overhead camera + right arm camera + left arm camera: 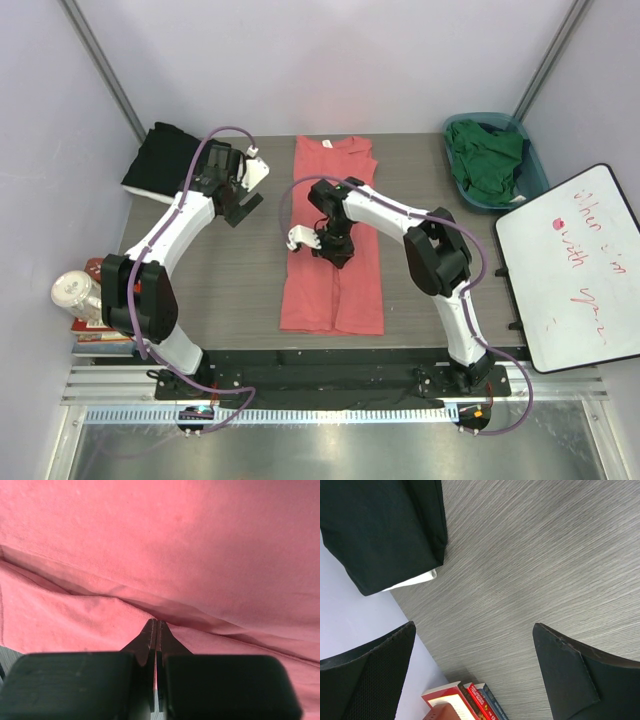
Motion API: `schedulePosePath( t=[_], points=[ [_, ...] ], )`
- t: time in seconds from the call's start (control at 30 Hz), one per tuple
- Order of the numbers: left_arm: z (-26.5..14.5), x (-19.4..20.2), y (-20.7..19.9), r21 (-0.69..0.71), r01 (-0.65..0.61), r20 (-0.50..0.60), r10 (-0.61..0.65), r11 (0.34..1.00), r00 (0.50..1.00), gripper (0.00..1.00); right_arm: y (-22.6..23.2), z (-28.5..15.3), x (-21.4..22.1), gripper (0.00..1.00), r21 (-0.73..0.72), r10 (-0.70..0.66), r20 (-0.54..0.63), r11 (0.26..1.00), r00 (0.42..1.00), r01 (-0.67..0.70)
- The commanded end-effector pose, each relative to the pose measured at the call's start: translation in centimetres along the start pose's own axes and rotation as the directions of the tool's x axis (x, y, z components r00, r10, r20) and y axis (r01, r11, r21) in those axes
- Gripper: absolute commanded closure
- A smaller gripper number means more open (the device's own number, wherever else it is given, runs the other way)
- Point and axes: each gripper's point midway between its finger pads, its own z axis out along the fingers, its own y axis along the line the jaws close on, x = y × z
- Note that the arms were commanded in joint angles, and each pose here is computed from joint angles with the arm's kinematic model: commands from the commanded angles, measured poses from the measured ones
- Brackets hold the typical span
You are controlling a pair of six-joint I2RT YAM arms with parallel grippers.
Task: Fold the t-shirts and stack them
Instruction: Grab the bottom of the folded rectangular tshirt with both arms
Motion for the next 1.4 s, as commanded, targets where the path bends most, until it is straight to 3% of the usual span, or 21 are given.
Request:
schedulePosePath(
  t=[0.0, 0.2, 0.23, 0.27, 0.53, 0.6, 0.73, 0.9, 1.0, 1.03, 1.13, 1.23, 1.27, 1.33, 1.37],
  points=[
    [-0.3, -1.8, 1.5, -0.036, 0.023, 0.061, -0.021, 0.999, 0.998, 0.0, 0.7, -2.3, -2.5, 0.99, 0.024, -0.051, 0.052, 0.998, 0.997, 0.049],
    [-0.3, -1.8, 1.6, -0.041, 0.017, 0.059, -0.015, 0.999, 0.998, 0.0, 1.0, -1.8, -2.2, 0.97, 0.007, -0.05, 0.024, 0.999, 0.998, 0.05],
    [-0.4, -1.8, 1.6, -0.04, 0.018, 0.06, -0.015, 0.999, 0.998, 0.0, 0.9, -1.8, -1.9, 0.88, 0.012, -0.051, 0.011, 0.999, 0.999, 0.051],
    [-0.4, -1.8, 1.7, -0.043, 0.015, 0.061, -0.013, 0.999, 0.998, 0.0, 0.8, -1.9, -2.0, 0.72, 0.022, -0.049, 0.009, 0.999, 0.999, 0.049],
    [-0.8, -1.3, 1.0, -0.017, -0.028, 0.065, 0.029, 0.999, 0.997, 0.0, 2.8, -5.8, -3.8, 0.55, 0.066, -0.101, 0.096, 0.993, 0.99, 0.094],
    [-0.6, -1.2, 1.0, -0.015, -0.031, 0.061, 0.032, 0.999, 0.998, 0.0, 4.1, -5.2, -3.0, 0.55, 0.04, -0.116, 0.065, 0.993, 0.991, 0.114],
    [-0.5, -1.8, 1.1, -0.01, -0.016, 0.074, 0.016, 1.0, 0.997, 0.0, 4.9, -3.5, -2.4, 0.99, -0.004, -0.084, 0.033, 0.996, 0.996, 0.084],
    [-0.4, -2.6, 0.9, 0.015, -0.016, 0.095, 0.014, 1.0, 0.995, 0.0, 5.4, -1.9, -1.3, 0.99, -0.056, -0.04, 0.006, 0.998, 0.999, 0.04],
    [-0.7, -2.7, -1.3, 0.131, -0.069, 0.133, 0.051, 0.989, 0.99, 0.0, 6.0, -1.7, -0.7, 0.98, -0.034, -0.007, -0.005, 0.999, 1.0, 0.007],
    [-1.0, -2.1, -2.3, 0.157, -0.108, 0.148, 0.085, 0.982, 0.985, 0.0, 5.9, -2.7, -0.4, 0.85, 0.025, 0.018, -0.016, 1.0, 1.0, -0.017],
    [-2.1, -1.4, -5.6, 0.26, -0.175, 0.233, 0.114, 0.95, 0.966, 0.0, 6.8, -3.6, 1.1, 0.66, 0.105, 0.027, -0.037, 0.994, 0.999, -0.023],
    [-3.9, -0.1, -9.5, 0.344, -0.278, 0.32, 0.166, 0.897, 0.933, 0.0, 8.6, -3.1, 4.1, 0.55, 0.146, 0.032, -0.088, 0.989, 0.996, -0.019],
    [-4.3, 0.2, -10.4, 0.342, -0.355, 0.364, 0.226, 0.87, 0.904, 0.0, 8.2, -4.3, 3.8, 0.49, 0.23, 0.002, -0.053, 0.973, 0.999, 0.01],
    [-4.9, 1.6, -14.0, 0.381, -0.455, 0.407, 0.296, 0.805, 0.864, 0.0, 9.2, -4.2, 4.7, 0.34, 0.266, -0.034, -0.039, 0.963, 0.999, 0.043],
    [-5.8, 1.6, -14.5, 0.356, -0.502, 0.445, 0.33, 0.788, 0.833, 0.0, 8.7, -5.6, 3.8, 0.32, 0.348, -0.073, 0.011, 0.935, 0.997, 0.064]
  ],
)
